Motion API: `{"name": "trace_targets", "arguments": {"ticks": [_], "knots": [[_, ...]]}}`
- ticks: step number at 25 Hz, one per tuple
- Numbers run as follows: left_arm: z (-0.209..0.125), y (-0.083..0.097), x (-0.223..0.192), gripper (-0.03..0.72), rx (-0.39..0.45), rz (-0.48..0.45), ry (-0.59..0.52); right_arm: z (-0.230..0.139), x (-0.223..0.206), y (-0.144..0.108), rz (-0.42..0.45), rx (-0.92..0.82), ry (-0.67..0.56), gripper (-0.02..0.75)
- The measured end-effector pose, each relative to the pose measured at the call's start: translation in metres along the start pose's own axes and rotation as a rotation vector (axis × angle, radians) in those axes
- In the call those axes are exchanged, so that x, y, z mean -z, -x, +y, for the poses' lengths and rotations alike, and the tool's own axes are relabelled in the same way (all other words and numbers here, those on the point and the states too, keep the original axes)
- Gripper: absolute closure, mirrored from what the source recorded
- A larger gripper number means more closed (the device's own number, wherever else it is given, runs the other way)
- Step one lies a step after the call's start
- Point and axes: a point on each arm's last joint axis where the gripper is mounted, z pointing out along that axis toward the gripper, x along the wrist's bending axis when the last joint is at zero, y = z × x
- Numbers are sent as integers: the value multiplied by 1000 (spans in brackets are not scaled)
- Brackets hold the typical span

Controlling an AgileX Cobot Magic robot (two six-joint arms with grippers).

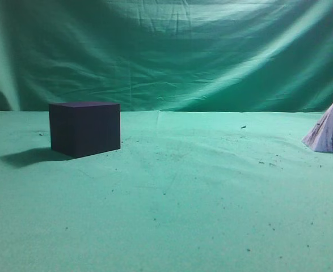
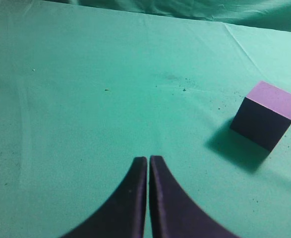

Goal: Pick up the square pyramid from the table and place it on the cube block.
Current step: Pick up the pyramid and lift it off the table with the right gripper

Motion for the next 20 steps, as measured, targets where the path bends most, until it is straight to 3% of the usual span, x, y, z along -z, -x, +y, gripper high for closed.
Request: {"name": "trace_targets", "arguments": {"ticks": [20], "knots": [[0, 0, 0, 688, 0, 0, 0, 0, 0, 0, 0, 0, 0, 691]]}}
